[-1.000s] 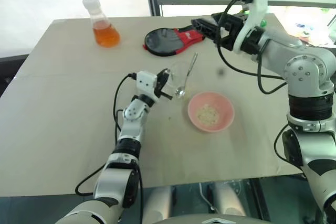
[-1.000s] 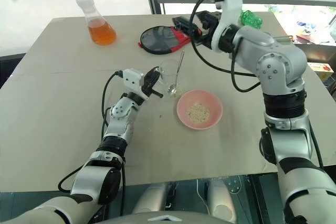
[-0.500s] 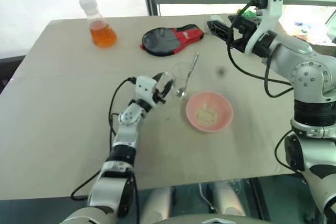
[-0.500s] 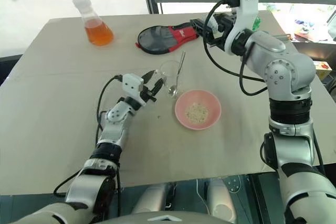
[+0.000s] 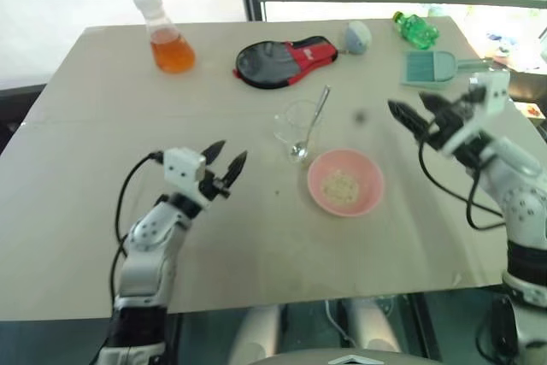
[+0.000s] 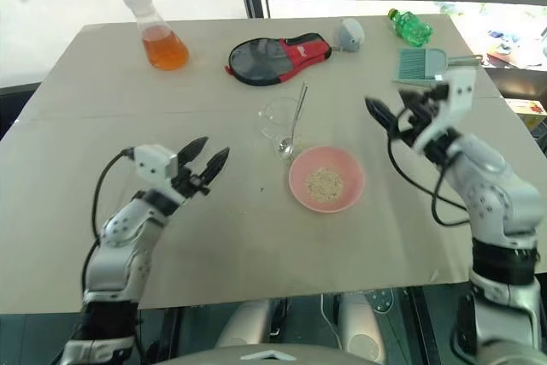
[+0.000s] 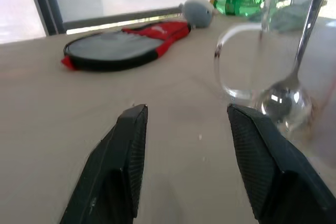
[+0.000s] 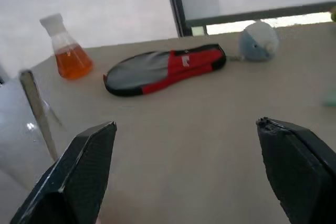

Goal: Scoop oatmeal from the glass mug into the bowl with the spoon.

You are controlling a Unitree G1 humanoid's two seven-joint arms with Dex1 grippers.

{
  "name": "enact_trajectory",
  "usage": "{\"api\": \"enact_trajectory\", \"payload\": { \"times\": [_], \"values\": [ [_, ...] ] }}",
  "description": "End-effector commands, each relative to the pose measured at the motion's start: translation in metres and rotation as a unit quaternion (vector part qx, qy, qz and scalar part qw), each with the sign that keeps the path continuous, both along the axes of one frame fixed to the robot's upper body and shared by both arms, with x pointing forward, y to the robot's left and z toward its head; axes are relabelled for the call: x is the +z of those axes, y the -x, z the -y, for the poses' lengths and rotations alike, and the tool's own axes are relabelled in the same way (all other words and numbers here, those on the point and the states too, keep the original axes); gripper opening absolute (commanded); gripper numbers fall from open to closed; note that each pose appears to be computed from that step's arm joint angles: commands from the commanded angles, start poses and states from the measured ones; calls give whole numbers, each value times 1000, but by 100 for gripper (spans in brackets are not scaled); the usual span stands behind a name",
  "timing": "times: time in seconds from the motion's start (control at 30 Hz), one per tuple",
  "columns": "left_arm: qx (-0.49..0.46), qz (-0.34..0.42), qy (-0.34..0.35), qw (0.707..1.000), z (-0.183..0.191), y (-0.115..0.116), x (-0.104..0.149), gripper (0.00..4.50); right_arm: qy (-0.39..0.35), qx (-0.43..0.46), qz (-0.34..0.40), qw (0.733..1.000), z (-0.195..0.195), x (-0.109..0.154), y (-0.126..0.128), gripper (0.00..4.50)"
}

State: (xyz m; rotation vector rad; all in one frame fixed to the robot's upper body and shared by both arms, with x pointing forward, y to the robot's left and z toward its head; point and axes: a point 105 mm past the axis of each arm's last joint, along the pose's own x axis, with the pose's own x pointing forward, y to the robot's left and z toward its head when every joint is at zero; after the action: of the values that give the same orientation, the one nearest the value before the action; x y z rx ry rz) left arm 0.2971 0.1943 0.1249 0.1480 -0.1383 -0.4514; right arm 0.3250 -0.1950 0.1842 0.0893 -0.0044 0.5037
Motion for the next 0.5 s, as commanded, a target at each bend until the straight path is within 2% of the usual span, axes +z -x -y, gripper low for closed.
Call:
{"api": "enact_trajectory", "payload": {
  "times": [0.03, 0.07, 0.23, 0.4, 0.5],
  "values": [
    [5, -19, -4, 1000, -10, 23, 0, 435, 42, 2, 18, 999, 23, -19, 26, 450],
    [6, -31, -6, 999, -12, 28, -5, 447, 57, 8, 13, 998, 26, -29, 33, 450],
    [62, -121, -13, 991, -28, 49, -41, 447, 91, 12, -16, 996, 45, -77, 67, 450],
    [62, -144, -7, 988, -27, 72, -48, 447, 108, 46, -53, 992, 49, -111, 100, 450],
    [59, -157, -14, 986, -26, 84, -55, 447, 111, 54, -53, 991, 50, -117, 104, 450]
  ]
}}
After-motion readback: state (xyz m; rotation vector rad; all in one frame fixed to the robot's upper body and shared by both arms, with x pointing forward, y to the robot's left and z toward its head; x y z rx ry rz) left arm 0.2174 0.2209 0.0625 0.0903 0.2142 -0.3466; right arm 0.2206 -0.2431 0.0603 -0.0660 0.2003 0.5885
